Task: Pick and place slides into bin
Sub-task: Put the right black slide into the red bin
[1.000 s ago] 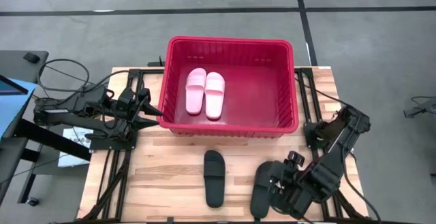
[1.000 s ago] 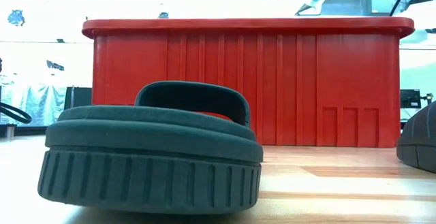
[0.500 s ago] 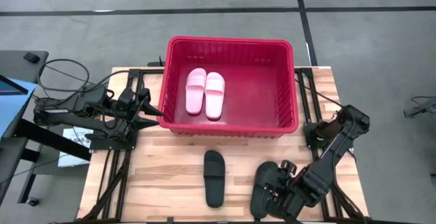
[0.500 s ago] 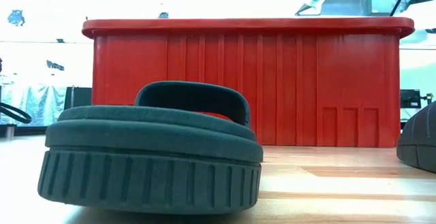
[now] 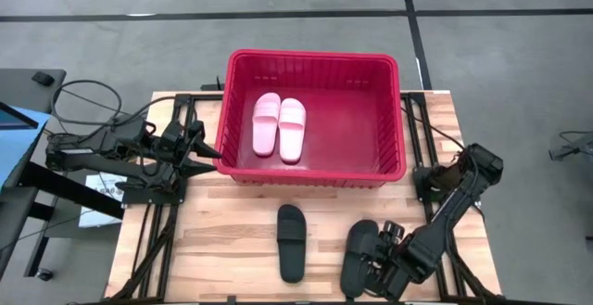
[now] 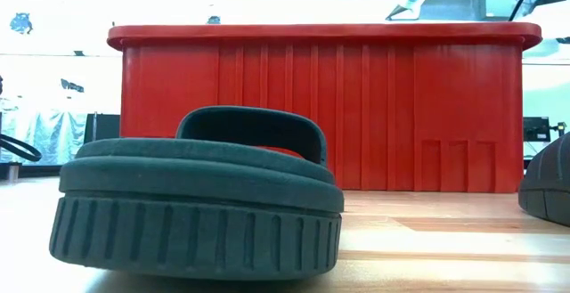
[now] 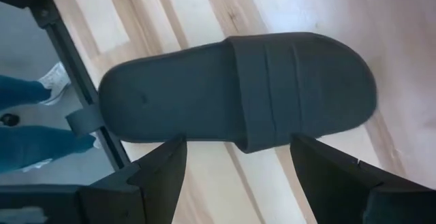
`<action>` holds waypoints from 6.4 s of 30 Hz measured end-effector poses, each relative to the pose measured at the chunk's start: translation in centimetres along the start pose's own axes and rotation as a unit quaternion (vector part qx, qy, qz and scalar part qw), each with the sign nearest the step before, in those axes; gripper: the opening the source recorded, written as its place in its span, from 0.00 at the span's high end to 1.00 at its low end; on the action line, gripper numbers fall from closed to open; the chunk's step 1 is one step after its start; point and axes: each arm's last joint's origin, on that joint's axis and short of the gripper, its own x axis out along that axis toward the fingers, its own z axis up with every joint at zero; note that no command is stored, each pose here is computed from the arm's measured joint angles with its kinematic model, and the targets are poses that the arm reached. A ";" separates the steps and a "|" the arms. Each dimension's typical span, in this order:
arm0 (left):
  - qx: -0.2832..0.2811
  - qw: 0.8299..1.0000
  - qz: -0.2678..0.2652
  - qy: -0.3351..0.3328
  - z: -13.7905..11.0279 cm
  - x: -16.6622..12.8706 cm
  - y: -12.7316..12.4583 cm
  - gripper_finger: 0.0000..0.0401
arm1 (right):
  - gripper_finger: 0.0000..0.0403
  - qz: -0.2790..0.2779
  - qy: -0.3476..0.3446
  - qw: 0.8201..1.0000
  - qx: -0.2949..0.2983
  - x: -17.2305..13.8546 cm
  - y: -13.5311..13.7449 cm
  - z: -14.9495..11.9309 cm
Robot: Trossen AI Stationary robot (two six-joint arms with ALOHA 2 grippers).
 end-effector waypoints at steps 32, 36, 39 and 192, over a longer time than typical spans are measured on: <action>0.002 1.000 0.001 0.000 0.0 0.0 0.0 0.59 | 0.37 -0.014 0.014 1.000 0.004 5.5 -2.3 0.3; 0.002 1.000 0.001 0.000 0.0 0.0 0.0 0.59 | 0.37 -0.025 0.017 1.000 0.006 5.5 -2.6 0.4; 0.000 1.000 0.000 0.000 0.0 0.0 0.0 0.59 | 0.39 -0.034 0.020 0.999 0.004 5.5 -2.8 0.3; 0.153 0.956 0.202 -0.148 2.5 -1.6 0.3 0.59 | 1.00 -0.177 -0.065 0.964 -0.188 -8.7 -32.7 31.5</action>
